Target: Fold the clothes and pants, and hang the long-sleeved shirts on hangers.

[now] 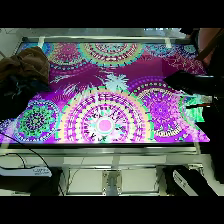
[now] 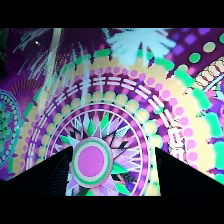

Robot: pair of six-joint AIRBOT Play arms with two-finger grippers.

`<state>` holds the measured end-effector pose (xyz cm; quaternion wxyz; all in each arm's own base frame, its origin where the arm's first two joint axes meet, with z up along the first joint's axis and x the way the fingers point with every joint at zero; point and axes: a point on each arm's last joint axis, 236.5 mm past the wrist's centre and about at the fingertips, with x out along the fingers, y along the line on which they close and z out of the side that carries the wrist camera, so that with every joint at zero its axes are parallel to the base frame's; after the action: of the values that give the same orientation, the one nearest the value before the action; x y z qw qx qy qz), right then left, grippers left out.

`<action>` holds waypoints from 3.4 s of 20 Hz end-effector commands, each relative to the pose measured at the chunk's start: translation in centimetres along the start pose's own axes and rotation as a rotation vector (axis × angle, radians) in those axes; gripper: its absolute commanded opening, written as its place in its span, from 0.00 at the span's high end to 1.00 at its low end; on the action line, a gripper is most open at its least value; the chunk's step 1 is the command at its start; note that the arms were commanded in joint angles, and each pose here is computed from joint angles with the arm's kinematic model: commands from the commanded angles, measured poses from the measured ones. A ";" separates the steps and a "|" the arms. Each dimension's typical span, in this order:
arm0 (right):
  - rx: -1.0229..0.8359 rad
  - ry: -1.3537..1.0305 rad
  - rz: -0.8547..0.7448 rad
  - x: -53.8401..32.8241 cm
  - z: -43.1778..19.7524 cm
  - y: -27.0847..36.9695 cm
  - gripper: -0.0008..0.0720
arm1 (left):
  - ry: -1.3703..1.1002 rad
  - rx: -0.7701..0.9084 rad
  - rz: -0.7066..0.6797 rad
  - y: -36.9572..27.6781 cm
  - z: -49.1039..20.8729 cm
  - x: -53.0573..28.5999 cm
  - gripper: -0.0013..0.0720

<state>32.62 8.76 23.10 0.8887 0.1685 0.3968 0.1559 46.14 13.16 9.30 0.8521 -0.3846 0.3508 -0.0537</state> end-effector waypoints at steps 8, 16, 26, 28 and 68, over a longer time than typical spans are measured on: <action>-0.187 -0.099 -0.514 -11.9 3.9 -6.9 0.19 | 0.228 0.522 -0.595 -35.5 -20.2 -6.7 0.97; -0.210 -0.099 -0.683 -14.0 4.3 -10.1 0.19 | 0.489 0.566 -0.804 -47.2 -48.9 0.2 0.97; -0.235 -0.110 -0.722 -14.3 5.1 -10.9 0.19 | 0.744 0.363 -0.703 -43.4 -56.4 7.7 0.02; -0.233 -0.108 -0.717 -14.1 5.1 -10.9 0.19 | 0.730 0.328 -0.740 -43.1 -48.4 7.5 0.02; -0.160 0.096 -0.187 2.7 3.0 -5.4 0.19 | 0.156 0.047 0.391 3.9 -5.8 12.6 0.97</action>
<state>37.45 4.46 20.87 0.8903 0.0518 0.4387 0.1108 50.39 6.50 -5.25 0.8125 -0.2817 0.5053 0.0714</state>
